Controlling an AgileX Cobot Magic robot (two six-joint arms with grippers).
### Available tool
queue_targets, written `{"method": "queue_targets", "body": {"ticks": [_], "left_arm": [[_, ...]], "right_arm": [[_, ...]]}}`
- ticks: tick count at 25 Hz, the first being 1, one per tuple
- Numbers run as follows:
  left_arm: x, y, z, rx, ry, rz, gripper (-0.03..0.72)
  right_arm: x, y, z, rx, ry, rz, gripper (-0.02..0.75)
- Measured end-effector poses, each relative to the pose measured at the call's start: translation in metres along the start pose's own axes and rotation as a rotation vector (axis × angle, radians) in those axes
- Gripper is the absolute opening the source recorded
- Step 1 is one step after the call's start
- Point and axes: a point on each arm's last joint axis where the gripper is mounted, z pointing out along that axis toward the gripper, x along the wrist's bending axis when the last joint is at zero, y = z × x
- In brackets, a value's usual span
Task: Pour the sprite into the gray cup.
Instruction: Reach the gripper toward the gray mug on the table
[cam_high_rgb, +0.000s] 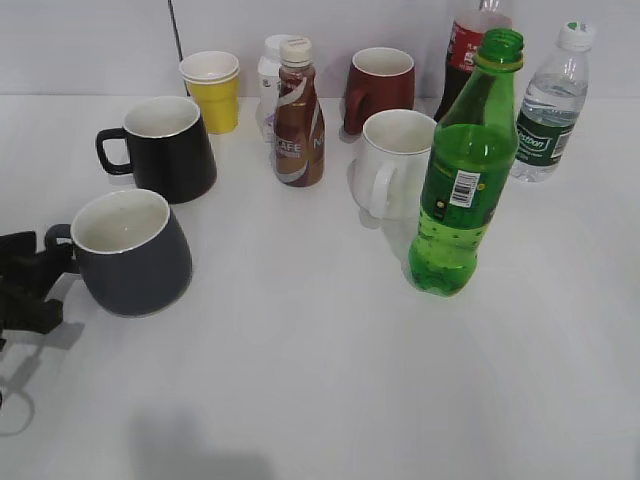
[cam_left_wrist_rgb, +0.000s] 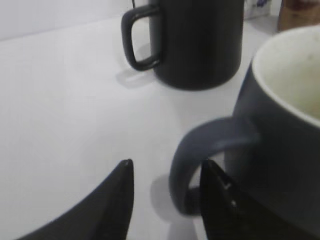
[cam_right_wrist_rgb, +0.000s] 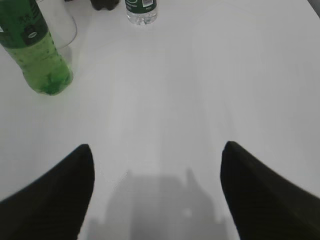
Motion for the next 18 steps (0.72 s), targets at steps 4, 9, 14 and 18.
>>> {"method": "queue_targets", "body": {"ticks": [4,9,14,18], "left_arm": [[0.0,0.002,0.013,-0.02,-0.031,0.016,0.319],[-0.001,0.006,0.022,-0.058,-0.056,0.034,0.133],[-0.002,0.007,0.022,-0.077,-0.069,0.048,0.048],[-0.003,0.008,0.022,-0.083,-0.078,0.053,0.048]], "right_arm": [[0.0,0.0,0.0,0.0,0.0,0.0,0.589],[0.002,0.0,0.0,0.001,0.019,0.011,0.589],[0.006,0.0,0.0,0.0,0.071,0.019,0.589],[0.009,0.008,-0.003,-0.064,0.09,-0.067,0.589]]}}
